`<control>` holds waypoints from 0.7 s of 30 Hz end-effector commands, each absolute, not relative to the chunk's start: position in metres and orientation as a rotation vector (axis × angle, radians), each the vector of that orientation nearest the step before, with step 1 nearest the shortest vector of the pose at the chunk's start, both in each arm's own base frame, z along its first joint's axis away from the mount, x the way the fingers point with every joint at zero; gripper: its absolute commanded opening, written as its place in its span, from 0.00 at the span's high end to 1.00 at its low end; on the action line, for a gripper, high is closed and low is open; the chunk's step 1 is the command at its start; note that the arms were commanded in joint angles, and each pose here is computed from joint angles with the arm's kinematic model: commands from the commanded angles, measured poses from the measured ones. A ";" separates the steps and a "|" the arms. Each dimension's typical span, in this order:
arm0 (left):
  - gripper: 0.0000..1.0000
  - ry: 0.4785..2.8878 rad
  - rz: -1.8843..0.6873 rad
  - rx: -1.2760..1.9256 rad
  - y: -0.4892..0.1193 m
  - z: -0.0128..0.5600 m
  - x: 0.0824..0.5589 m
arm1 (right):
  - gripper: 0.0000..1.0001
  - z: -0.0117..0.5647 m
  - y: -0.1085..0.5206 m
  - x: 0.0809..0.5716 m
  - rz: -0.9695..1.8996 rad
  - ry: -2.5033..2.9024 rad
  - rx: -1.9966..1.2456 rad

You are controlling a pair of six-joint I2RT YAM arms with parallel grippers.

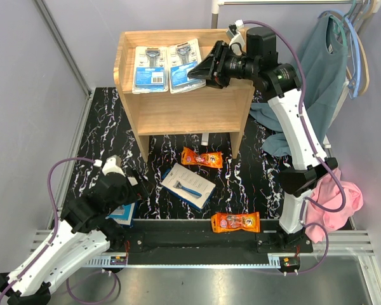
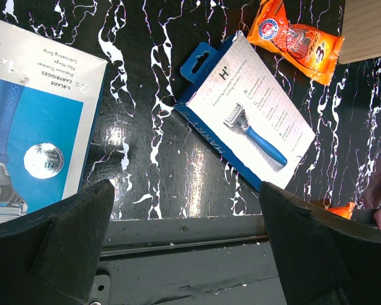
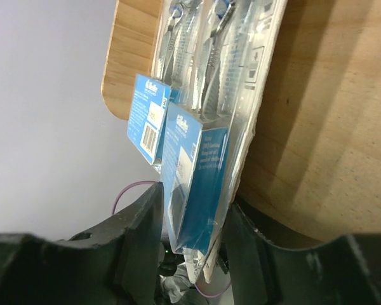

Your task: Place and organize the shaving razors onto the shelf

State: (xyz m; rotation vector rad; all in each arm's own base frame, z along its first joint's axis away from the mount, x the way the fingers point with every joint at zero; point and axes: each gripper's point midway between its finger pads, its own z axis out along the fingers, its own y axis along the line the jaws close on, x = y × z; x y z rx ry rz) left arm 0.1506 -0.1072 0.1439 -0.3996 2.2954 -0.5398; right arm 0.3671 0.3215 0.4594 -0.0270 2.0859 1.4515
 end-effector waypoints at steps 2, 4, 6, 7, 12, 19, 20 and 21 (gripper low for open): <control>0.01 2.264 -0.587 -0.387 -0.114 0.149 0.154 | 0.41 0.469 0.316 0.369 1.431 2.037 -0.031; 0.01 2.264 -0.586 -0.386 -0.113 0.149 0.154 | 0.36 0.469 0.314 0.369 1.419 2.031 -0.031; 0.01 2.264 -0.586 -0.386 -0.113 0.149 0.154 | 0.31 0.471 0.313 0.368 1.412 2.026 -0.032; 0.01 2.265 -0.587 -0.384 -0.114 0.149 0.154 | 0.30 0.469 0.313 0.369 1.411 2.029 -0.031; 0.01 2.264 -0.589 -0.383 -0.114 0.150 0.154 | 0.27 0.465 0.317 0.369 1.420 2.043 -0.039; 0.01 2.260 -0.592 -0.377 -0.114 0.152 0.154 | 0.12 0.456 0.316 0.369 1.332 2.068 -0.041; 0.01 2.259 -0.593 -0.379 -0.114 0.152 0.154 | 0.10 0.457 0.313 0.370 1.302 2.062 -0.041; 0.01 2.263 -0.588 -0.376 -0.114 0.151 0.155 | 0.08 0.457 0.311 0.371 1.284 2.060 -0.042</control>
